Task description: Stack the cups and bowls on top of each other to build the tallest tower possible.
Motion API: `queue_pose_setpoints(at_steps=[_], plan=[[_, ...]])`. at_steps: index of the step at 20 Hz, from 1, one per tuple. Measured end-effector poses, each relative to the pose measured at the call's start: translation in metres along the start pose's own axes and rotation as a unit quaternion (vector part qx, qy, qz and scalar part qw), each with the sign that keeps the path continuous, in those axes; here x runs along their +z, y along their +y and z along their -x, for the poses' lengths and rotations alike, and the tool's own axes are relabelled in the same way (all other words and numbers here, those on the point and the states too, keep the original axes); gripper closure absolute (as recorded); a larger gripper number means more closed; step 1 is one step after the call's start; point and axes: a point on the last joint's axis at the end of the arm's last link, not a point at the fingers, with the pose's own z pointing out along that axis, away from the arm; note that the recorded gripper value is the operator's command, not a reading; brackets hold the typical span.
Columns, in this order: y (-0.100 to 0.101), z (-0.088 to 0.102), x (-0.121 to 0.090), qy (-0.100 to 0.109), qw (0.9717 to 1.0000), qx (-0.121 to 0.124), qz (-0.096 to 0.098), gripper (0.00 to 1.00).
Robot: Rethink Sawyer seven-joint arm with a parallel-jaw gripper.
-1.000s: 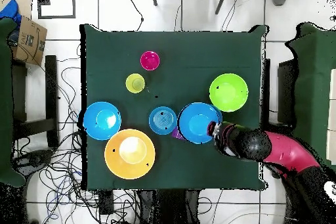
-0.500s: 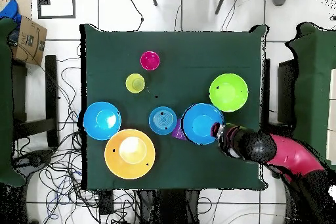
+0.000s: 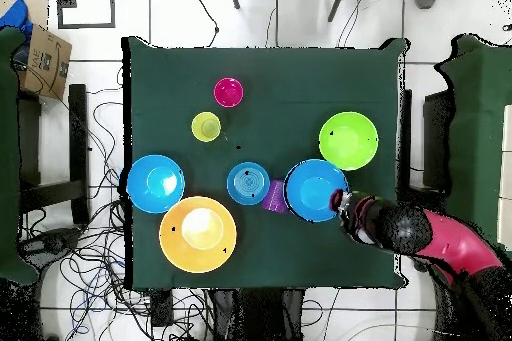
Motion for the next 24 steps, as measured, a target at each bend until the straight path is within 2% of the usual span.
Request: queue_pose_setpoints(at_steps=[15, 24], plan=[[-0.0024, -0.0018, 0.003, 0.003, 1.0, 0.004, 0.003, 1.0], [-0.0036, -0.0018, 0.0042, -0.005, 1.0, -0.004, 0.0, 1.0]])
